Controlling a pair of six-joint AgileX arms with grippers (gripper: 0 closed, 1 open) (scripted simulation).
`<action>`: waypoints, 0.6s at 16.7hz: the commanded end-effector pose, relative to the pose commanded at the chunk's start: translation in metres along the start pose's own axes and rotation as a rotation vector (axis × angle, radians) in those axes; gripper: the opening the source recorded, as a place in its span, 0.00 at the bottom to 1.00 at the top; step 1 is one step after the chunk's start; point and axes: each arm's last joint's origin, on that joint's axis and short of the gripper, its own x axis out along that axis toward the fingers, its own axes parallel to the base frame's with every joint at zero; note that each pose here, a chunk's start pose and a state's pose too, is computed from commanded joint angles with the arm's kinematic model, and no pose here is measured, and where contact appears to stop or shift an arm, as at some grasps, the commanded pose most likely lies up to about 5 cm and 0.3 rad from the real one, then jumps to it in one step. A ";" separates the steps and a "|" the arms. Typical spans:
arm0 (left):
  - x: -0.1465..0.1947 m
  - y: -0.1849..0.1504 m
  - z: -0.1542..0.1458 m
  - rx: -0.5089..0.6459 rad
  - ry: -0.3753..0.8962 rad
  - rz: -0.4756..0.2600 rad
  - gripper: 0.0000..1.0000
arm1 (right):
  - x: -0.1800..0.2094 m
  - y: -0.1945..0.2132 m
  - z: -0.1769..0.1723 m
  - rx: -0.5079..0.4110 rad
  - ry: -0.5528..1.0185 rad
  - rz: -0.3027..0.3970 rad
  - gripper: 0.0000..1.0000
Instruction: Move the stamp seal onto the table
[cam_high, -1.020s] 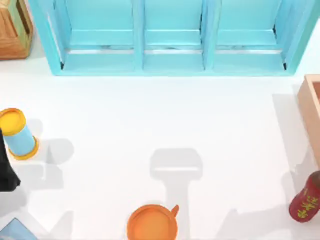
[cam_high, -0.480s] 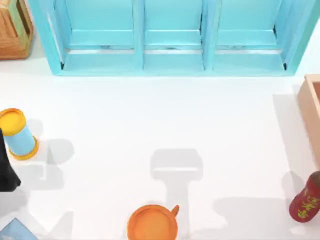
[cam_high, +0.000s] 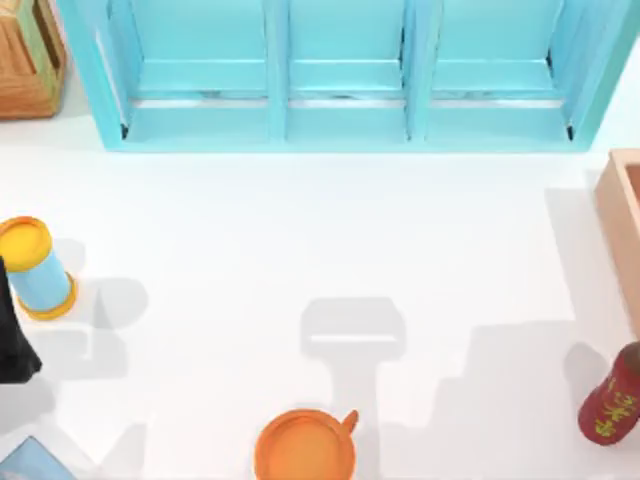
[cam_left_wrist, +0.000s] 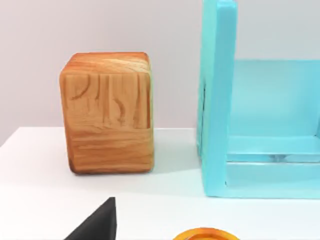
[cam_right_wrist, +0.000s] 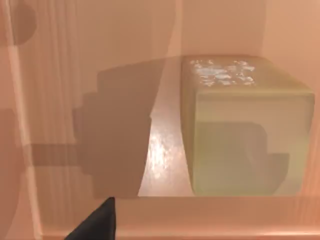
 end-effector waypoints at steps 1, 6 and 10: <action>0.000 0.000 0.000 0.000 0.000 0.000 1.00 | 0.001 -0.003 0.004 0.000 0.020 0.007 1.00; 0.000 0.000 0.000 0.000 0.000 0.000 1.00 | 0.001 -0.006 0.007 0.000 0.035 0.012 1.00; 0.000 0.000 0.000 0.000 0.000 0.000 1.00 | 0.013 -0.005 0.007 0.000 0.040 0.013 1.00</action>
